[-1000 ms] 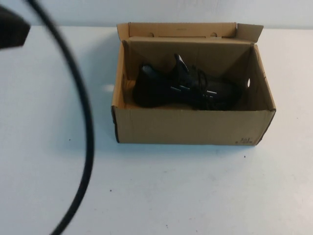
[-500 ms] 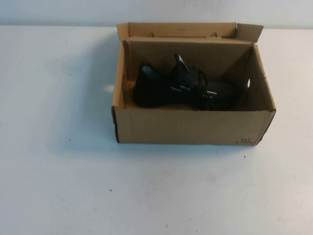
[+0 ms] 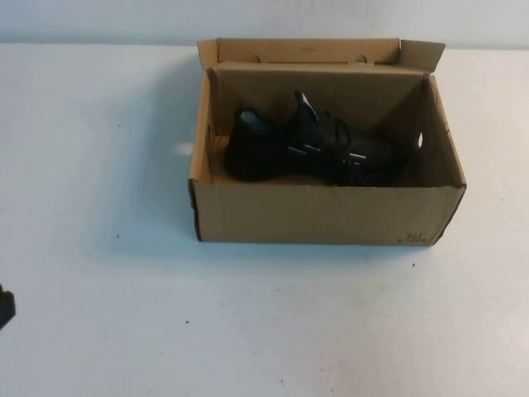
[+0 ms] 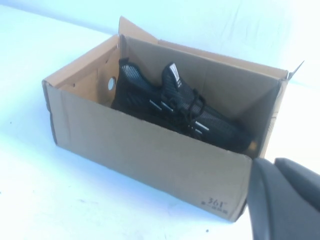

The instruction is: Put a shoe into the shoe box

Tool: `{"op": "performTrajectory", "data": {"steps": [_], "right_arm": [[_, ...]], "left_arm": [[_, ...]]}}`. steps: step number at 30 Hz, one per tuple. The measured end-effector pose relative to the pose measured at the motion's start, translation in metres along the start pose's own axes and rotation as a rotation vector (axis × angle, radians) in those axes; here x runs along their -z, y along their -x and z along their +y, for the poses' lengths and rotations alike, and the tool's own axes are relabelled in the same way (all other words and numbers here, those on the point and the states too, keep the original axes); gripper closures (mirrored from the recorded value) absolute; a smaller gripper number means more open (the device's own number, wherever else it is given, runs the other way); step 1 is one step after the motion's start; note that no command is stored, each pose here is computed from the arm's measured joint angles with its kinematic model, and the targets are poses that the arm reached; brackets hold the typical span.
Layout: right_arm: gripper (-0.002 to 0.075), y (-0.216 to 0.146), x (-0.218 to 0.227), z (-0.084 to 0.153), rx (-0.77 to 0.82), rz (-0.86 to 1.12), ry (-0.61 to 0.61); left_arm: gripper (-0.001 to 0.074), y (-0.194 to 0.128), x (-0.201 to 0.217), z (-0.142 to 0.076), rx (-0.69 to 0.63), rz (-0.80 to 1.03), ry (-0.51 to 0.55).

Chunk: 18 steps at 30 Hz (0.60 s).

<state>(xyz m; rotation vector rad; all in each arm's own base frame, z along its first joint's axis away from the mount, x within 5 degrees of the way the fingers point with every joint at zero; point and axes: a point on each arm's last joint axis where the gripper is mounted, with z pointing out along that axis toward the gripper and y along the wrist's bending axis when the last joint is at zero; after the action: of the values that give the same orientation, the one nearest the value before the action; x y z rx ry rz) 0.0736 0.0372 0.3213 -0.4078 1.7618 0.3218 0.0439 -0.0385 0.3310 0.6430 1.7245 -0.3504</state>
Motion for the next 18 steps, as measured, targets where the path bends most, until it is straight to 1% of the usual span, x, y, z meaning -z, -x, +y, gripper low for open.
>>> {"op": "performTrajectory", "data": {"steps": [18], "right_arm": [[0.0742, 0.0006, 0.0005, 0.0002, -0.006, -0.007, 0.001]], "left_arm": [[0.0736, -0.0023, -0.0014, 0.0000, -0.001, 0.006, 0.000]]}}
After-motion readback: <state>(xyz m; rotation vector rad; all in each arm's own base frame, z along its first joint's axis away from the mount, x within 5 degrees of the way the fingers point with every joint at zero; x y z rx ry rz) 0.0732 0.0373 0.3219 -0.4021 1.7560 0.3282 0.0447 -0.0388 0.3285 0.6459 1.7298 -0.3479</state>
